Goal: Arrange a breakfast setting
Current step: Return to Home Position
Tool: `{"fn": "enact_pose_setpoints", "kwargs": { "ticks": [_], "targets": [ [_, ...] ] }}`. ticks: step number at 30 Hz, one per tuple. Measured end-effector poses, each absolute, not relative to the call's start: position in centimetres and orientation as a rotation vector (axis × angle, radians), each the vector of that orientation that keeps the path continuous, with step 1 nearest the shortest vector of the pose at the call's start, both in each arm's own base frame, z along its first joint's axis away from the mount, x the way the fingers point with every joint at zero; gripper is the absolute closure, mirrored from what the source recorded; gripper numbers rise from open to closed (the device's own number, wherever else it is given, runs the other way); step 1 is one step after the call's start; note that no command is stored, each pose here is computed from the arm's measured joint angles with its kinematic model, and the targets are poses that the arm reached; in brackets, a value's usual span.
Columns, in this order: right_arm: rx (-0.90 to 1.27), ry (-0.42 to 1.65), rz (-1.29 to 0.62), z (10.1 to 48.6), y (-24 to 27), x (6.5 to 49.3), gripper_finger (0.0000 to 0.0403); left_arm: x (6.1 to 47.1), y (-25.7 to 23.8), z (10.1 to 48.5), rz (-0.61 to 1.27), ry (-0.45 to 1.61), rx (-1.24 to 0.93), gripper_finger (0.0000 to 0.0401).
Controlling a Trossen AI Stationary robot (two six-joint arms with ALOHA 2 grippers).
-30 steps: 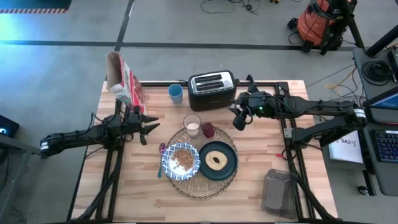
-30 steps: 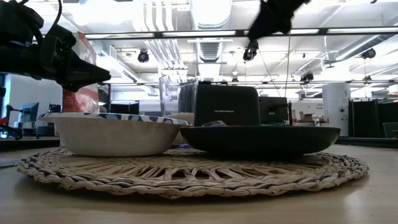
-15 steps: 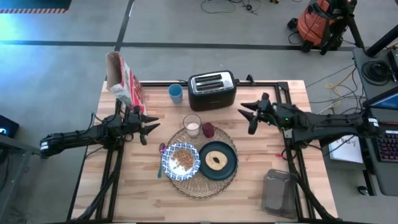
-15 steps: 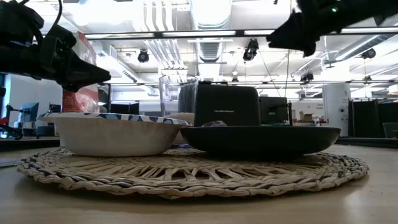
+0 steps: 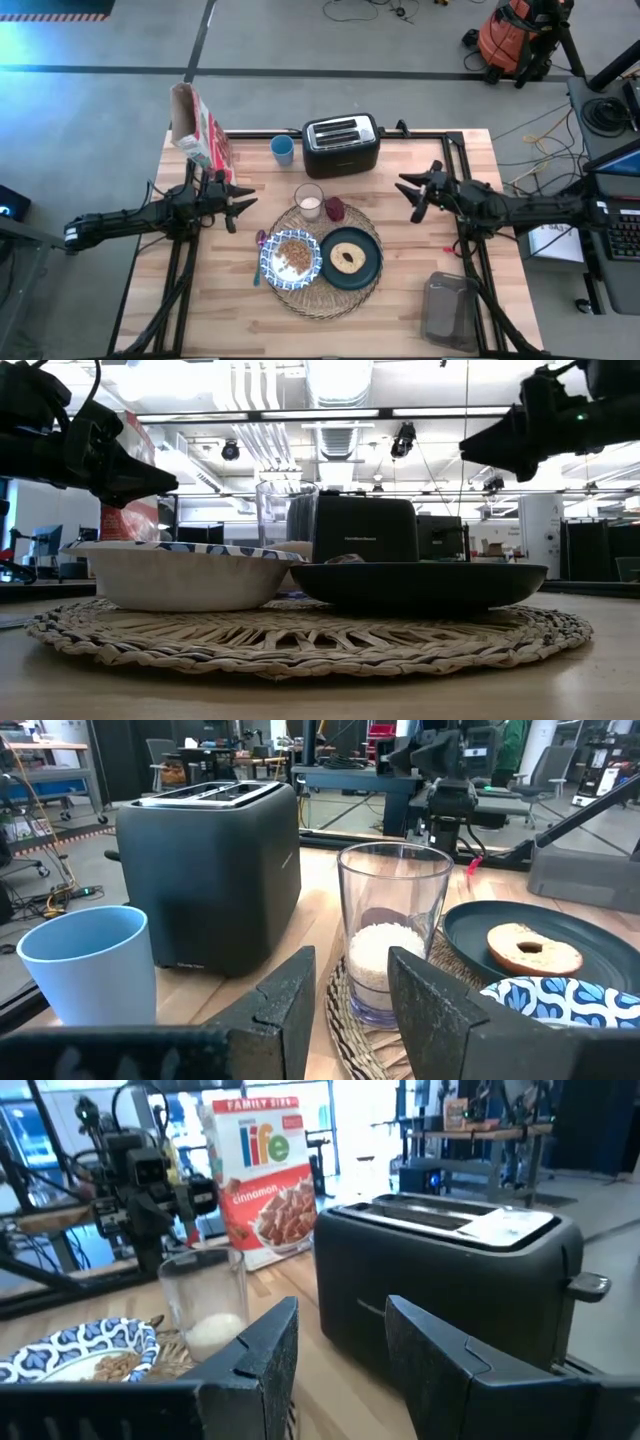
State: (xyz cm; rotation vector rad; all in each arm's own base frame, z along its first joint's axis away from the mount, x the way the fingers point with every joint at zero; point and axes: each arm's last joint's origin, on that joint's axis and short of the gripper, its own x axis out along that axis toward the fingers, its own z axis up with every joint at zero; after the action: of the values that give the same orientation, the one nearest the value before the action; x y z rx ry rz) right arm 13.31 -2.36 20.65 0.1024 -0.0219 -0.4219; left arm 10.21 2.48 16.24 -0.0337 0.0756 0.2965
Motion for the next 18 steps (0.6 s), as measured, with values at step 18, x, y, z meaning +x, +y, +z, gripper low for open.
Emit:
{"fn": "enact_pose_setpoints", "kwargs": {
  "ticks": [18],
  "targets": [
    [-0.116, -0.153, -0.436, 18.8, -2.0, 10.3, 0.0261, 10.2, 2.5, 16.2, 0.297, 0.076, -0.034, 0.0289]
  ]
}}
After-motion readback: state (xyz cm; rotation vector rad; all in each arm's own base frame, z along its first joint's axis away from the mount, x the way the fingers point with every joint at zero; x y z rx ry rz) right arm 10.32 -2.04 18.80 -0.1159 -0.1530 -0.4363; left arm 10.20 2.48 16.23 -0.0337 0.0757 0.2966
